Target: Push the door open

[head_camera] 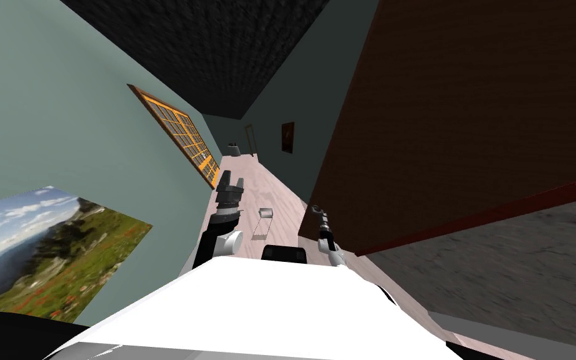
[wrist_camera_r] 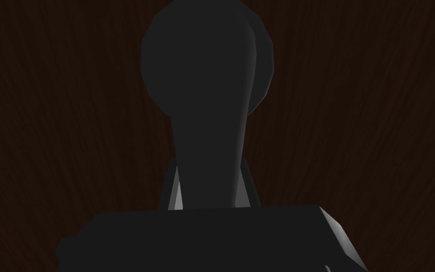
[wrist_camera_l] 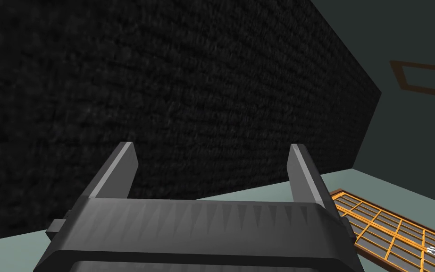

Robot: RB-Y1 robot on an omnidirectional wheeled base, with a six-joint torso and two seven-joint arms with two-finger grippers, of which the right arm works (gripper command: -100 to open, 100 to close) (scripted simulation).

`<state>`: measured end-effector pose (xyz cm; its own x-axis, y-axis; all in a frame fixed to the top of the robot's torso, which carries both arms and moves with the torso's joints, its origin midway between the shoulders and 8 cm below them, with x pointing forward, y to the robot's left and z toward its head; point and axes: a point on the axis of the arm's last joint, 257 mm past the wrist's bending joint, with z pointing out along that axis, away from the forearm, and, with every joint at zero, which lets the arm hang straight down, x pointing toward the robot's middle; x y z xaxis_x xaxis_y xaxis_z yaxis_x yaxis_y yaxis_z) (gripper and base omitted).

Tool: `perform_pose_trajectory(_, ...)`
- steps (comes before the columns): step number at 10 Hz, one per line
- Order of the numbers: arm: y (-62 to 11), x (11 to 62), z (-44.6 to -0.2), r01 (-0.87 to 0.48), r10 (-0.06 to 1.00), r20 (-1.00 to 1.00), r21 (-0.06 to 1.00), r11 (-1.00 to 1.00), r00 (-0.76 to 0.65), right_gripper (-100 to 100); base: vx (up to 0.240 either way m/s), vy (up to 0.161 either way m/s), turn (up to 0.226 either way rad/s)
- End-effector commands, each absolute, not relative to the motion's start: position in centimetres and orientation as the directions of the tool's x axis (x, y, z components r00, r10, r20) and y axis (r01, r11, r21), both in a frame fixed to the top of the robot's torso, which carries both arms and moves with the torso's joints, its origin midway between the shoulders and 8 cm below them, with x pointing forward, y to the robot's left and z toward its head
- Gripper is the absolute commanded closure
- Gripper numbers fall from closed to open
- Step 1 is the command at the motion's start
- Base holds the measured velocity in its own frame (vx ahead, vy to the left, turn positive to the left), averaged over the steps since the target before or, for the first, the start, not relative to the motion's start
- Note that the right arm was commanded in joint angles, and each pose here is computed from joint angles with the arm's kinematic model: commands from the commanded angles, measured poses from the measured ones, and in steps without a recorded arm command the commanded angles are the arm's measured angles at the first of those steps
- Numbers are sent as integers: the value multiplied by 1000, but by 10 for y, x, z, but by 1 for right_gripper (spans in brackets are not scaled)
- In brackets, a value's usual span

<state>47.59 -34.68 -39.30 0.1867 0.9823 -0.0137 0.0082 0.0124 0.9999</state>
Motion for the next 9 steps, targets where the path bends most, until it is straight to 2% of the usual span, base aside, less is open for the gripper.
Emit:
perform_pose_trajectory(1, -356, 476, -390, -1, 978, -13, 1000, 13, 210, 100, 173, 76, -62)
perform_pose_trajectory(7, -376, 468, -391, 0, 962, -1, 1000, 2, 274, 100, 162, 68, -52)
perform_pose_trajectory(9, -393, 462, -392, 4, 953, -8, 1000, 7, 304, 100, 99, 28, -46)
